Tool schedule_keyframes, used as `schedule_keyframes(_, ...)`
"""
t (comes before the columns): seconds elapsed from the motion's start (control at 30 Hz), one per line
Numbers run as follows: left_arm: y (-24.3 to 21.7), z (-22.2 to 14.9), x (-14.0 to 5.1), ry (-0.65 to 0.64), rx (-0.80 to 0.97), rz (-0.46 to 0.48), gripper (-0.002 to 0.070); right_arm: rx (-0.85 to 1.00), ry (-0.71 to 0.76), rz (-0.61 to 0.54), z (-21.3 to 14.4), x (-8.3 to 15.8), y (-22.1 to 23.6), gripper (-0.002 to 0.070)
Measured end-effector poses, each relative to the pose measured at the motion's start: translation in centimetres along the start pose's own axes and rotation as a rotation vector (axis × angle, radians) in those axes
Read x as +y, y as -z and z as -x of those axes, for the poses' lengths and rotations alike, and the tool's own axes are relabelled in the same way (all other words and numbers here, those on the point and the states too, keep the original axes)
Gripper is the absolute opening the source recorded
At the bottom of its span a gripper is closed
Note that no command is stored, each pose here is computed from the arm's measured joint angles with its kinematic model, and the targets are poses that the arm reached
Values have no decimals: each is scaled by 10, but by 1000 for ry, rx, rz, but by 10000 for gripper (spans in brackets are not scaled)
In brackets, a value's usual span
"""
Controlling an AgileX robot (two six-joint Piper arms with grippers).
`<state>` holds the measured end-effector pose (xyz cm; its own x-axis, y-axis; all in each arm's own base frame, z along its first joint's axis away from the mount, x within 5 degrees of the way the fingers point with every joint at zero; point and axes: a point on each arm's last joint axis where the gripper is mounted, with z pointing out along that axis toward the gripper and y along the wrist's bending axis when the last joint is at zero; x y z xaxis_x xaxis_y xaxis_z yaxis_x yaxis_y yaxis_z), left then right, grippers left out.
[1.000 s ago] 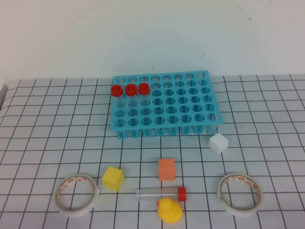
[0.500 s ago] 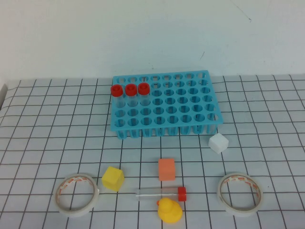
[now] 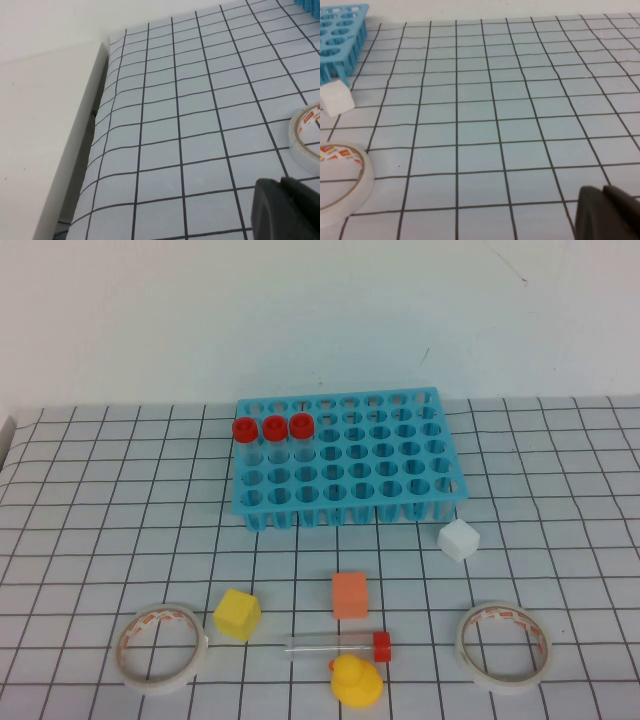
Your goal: Place the test tubes
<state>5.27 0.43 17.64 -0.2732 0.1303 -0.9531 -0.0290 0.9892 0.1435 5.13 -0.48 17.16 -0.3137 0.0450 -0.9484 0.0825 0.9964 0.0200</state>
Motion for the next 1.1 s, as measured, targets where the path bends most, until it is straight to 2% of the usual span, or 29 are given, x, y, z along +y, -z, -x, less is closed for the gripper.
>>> schedule_keyframes(0.9,0,0,0,0,0,0,-1,-1,28,-12,0,-1,0,-1)
schedule_keyframes(0.97,0,0,1,-45,1,10,-2,-1,28,-12,0,-1,0,-1)
schedule_keyframes(1.1,0,2,7,-282,-12,77,-1,0,6,-2,0,0,0,-1)
